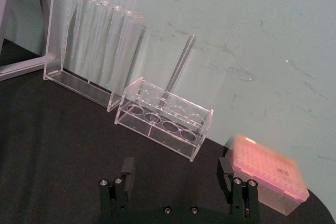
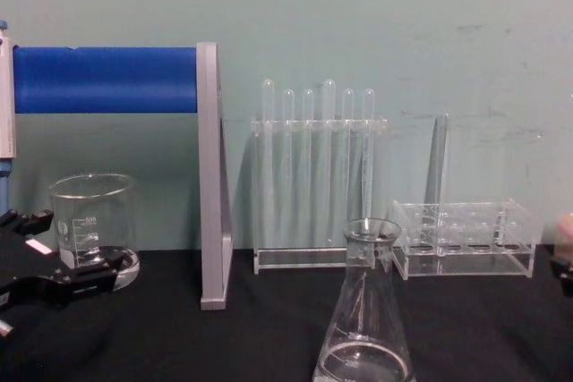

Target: Grasp the erlenmeyer flask with one hand, shake it three times, then place it back.

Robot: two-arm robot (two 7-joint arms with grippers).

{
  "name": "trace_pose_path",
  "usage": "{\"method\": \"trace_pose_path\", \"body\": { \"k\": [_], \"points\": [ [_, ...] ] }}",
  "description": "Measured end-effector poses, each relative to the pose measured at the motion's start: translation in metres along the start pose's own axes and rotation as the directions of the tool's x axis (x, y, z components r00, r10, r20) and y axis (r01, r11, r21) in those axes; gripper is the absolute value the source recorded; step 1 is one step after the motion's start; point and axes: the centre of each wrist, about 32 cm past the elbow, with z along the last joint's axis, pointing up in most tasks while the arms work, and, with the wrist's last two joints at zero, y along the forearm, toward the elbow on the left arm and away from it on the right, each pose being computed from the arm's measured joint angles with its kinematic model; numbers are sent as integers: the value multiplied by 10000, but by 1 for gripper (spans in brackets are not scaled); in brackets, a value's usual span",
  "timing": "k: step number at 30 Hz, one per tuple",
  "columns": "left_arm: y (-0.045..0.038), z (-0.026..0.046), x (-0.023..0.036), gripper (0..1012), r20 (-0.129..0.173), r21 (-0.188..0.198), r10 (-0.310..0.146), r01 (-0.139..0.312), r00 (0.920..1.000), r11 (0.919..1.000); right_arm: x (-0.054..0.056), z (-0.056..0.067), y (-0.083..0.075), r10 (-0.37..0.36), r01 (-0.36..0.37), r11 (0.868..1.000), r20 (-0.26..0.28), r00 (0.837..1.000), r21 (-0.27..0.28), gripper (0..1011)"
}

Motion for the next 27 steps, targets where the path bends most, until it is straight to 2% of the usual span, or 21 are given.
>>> {"method": "trace_pose_path", "body": {
  "k": [27],
  "points": [
    [0, 0, 0, 1001, 0, 0, 1, -1, 10000, 10000, 0, 0, 0, 0, 0, 10000, 1, 10000, -1, 1002]
  ]
}}
